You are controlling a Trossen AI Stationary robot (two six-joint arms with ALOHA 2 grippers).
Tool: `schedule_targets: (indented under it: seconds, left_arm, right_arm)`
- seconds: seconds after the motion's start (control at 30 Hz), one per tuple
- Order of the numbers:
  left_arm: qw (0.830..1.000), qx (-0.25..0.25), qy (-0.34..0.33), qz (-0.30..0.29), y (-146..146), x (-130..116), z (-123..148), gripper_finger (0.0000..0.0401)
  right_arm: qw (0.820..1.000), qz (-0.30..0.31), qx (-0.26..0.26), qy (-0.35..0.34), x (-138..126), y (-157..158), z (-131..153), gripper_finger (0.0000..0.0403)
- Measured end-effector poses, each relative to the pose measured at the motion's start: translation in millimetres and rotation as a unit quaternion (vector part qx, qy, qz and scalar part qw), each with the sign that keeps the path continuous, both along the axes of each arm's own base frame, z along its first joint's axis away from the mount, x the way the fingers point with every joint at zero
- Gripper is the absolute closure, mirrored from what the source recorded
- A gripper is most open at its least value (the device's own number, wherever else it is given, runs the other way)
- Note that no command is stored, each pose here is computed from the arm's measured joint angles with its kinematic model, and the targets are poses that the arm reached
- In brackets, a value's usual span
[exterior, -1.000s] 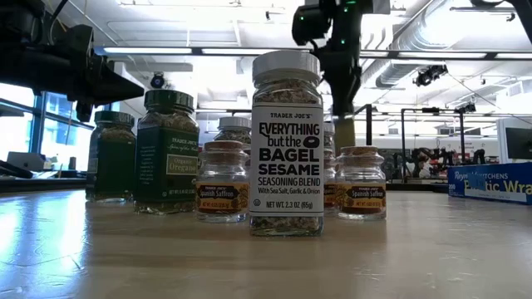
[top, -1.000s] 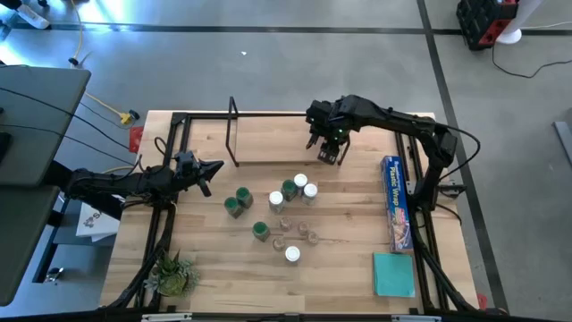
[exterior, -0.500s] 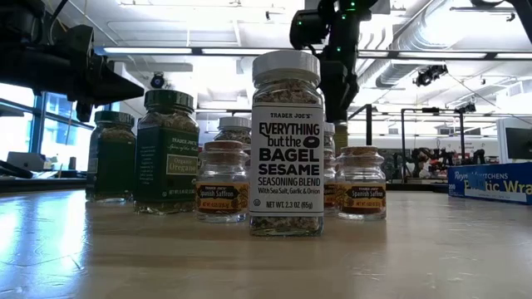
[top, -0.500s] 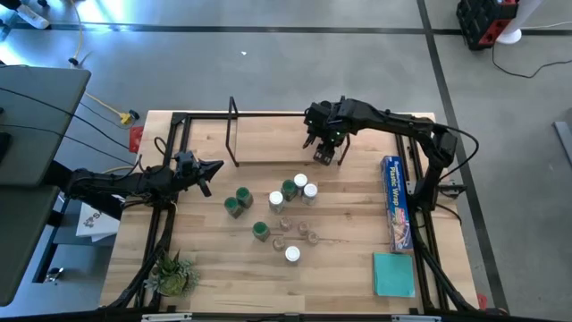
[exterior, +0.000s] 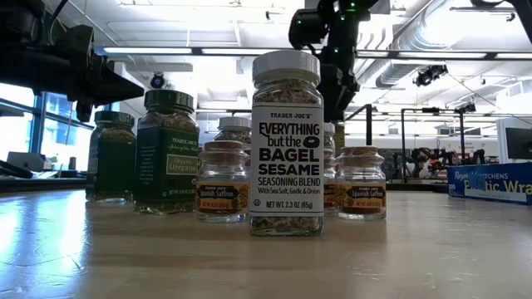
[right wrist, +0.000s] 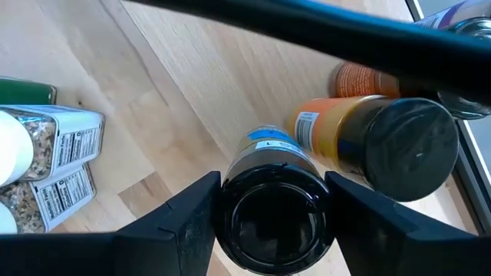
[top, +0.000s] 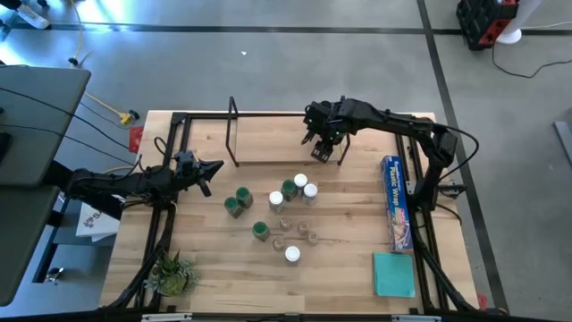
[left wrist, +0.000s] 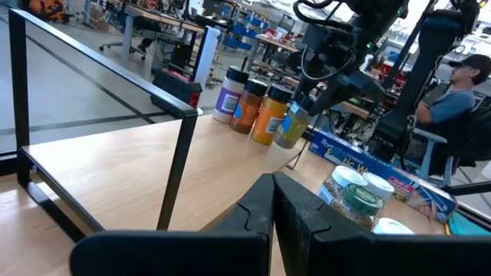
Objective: Shelf spices
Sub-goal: Put the blue seasoning bottle on the shelf
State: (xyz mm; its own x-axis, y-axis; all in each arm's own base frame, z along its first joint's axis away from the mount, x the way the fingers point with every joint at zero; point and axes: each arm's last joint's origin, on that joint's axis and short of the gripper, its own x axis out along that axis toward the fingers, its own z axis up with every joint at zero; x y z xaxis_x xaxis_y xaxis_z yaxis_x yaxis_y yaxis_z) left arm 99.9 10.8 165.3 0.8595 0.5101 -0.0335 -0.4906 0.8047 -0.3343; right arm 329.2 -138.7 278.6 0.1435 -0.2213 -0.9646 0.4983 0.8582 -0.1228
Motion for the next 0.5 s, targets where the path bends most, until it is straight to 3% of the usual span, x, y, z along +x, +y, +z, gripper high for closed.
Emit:
schedule_targets:
  seconds: [0.23,0.5]
  left_arm:
    - [1.0,0.0,0.0,0.0,0.0,0.0,0.0,0.0396]
    - [1.0,0.0,0.0,0.0,0.0,0.0,0.0,0.0396]
  right_arm:
    - [1.0,0.002,0.001,0.0,0.0,0.1,-0.1,0.0178]
    - [1.0,0.001,0.004,0.01,-1.8,0.7,-0.4,0.0129]
